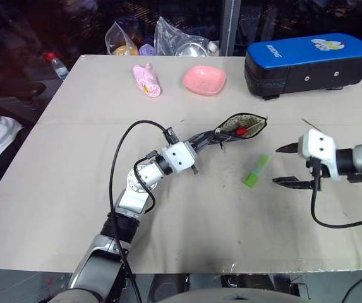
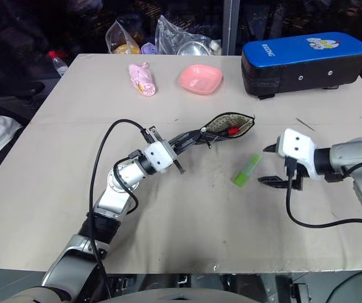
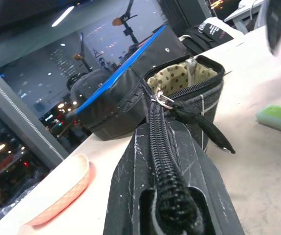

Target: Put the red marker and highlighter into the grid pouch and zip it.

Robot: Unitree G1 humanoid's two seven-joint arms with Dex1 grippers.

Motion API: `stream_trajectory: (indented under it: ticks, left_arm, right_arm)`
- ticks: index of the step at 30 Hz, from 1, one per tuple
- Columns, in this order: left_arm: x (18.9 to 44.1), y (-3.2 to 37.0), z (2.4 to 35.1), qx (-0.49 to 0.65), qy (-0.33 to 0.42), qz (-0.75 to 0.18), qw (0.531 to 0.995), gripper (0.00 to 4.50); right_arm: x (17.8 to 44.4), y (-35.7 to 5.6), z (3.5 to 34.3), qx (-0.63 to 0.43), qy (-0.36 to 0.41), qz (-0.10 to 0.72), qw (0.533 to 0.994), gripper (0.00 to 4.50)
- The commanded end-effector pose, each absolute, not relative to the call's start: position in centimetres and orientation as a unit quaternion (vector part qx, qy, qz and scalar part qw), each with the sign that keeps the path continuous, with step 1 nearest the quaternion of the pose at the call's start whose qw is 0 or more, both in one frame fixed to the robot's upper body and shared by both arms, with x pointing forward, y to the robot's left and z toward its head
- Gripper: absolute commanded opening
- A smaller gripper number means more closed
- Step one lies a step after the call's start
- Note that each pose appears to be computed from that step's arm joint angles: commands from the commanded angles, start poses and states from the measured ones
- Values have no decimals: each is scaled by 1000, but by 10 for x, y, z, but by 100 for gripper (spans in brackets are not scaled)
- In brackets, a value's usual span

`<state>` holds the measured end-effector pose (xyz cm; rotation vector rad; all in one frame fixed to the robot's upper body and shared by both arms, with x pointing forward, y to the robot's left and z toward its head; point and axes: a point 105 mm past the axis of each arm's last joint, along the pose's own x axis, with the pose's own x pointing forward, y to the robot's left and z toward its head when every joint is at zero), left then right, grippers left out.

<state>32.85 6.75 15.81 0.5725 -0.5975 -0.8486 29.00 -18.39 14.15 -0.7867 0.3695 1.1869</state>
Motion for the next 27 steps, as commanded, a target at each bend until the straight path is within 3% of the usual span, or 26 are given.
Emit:
stream_trajectory:
  ticks: [1,13,17,21,27]
  left_arm:
    - [328,69,172,268,-306,-392,825,0]
    - [324,75,171,284,-311,-367,829,0]
    - [323,78,169,284,-307,-355,836,0]
    - [321,78,169,284,-307,-351,838,0]
    - [322,81,169,288,-304,-348,839,0]
  right_arm:
    - [303,-178,142,-409,139,566,702,419]
    - [343,-167,126,-470,142,642,588,419]
    - [353,-158,117,-463,151,655,578,419]
    - [353,-168,106,-442,212,664,565,419]
    - [343,-204,105,-431,298,646,555,148]
